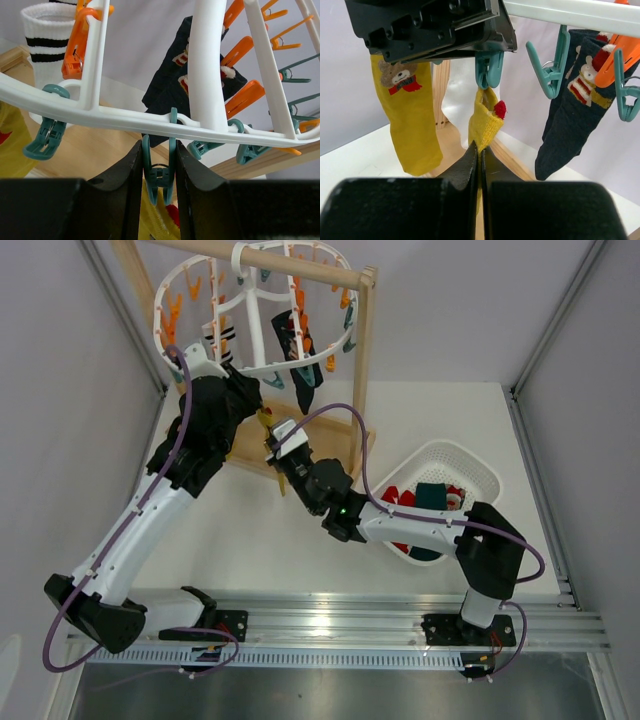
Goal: Clip the socks to the hanger
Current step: Clamp the sock onto the hanger.
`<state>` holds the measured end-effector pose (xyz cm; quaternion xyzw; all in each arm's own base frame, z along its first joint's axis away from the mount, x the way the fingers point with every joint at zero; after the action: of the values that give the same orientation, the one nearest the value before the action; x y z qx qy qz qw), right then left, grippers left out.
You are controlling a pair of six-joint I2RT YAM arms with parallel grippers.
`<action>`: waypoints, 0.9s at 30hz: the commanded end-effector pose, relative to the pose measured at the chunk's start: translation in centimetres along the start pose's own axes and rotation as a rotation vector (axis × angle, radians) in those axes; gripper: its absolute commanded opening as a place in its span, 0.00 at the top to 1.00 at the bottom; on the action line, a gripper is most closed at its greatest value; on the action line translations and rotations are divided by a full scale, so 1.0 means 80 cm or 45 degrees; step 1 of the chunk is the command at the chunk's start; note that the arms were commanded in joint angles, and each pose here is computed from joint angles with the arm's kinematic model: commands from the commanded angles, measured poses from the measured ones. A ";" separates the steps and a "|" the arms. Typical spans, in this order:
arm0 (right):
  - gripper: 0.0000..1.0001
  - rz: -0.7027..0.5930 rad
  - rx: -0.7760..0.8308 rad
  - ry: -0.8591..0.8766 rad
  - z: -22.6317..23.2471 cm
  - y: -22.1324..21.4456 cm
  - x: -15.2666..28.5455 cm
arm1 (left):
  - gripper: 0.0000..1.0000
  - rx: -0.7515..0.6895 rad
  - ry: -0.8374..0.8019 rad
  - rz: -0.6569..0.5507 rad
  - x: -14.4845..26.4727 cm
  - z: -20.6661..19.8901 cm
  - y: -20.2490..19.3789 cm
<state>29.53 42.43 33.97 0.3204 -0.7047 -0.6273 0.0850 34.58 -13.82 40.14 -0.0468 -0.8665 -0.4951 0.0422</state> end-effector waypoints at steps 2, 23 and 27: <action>1.00 -0.082 -0.038 -0.100 -0.011 0.032 -0.010 | 0.99 -0.028 0.052 0.028 0.009 0.016 -0.008; 1.00 -0.105 -0.027 -0.096 -0.010 0.043 -0.012 | 0.99 -0.054 0.062 0.033 0.003 0.017 -0.015; 1.00 -0.107 -0.029 -0.091 -0.008 0.045 -0.014 | 0.99 -0.055 0.065 0.034 0.001 0.018 -0.019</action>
<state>29.76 42.40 34.79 0.3102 -0.7117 -0.6268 0.0668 34.73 -13.64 39.96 -0.0380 -0.8672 -0.4946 0.0426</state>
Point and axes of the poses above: each gripper's point midway between its finger pads, its own x axis back along the fingers, its own z axis along the line the jaws close on, y = z × x, the point moved 3 cm from there along x, back along the fingers, and after that the axes turned 1 degree about x, right-handed, at the moved point
